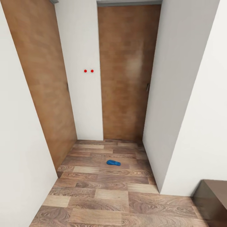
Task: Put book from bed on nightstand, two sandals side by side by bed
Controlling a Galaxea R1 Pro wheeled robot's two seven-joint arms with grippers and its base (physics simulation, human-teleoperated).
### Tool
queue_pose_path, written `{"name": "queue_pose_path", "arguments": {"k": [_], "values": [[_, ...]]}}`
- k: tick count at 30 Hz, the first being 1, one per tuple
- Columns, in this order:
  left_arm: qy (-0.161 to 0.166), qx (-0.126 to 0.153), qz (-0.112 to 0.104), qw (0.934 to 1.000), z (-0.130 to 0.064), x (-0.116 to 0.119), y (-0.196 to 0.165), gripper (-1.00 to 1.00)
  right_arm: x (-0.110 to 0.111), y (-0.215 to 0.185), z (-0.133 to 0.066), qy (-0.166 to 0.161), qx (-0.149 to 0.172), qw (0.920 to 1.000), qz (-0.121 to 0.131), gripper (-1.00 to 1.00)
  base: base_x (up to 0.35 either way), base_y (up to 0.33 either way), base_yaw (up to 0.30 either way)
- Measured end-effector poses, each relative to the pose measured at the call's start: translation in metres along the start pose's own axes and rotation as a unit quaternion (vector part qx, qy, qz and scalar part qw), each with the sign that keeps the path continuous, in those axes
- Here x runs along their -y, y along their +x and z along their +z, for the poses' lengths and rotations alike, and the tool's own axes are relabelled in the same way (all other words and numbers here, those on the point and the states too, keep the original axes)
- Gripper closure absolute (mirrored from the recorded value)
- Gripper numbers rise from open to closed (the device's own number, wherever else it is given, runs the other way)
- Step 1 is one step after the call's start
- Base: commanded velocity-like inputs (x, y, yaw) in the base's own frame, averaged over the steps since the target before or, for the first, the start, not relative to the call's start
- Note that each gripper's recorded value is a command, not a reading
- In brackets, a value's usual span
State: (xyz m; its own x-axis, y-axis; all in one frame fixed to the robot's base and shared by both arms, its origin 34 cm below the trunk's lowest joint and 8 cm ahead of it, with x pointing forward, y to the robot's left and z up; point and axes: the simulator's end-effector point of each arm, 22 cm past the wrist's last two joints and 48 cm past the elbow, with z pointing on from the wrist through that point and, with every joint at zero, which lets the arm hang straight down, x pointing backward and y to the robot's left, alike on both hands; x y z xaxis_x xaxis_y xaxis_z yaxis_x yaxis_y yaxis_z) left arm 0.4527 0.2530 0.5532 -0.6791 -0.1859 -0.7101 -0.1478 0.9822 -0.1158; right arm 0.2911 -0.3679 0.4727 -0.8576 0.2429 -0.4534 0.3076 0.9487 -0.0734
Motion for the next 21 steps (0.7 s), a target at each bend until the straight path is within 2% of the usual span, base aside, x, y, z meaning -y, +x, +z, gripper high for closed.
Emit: {"name": "queue_pose_path", "arguments": {"k": [21], "values": [[0.000, 0.000, -0.001, 1.0000, 0.0000, -0.0002, -0.0006, -1.00, -0.0030, 0.0007, -0.0003, -0.002, 0.000, 1.0000, 0.000, -1.00, 0.312, 0.049, 0.000]]}}
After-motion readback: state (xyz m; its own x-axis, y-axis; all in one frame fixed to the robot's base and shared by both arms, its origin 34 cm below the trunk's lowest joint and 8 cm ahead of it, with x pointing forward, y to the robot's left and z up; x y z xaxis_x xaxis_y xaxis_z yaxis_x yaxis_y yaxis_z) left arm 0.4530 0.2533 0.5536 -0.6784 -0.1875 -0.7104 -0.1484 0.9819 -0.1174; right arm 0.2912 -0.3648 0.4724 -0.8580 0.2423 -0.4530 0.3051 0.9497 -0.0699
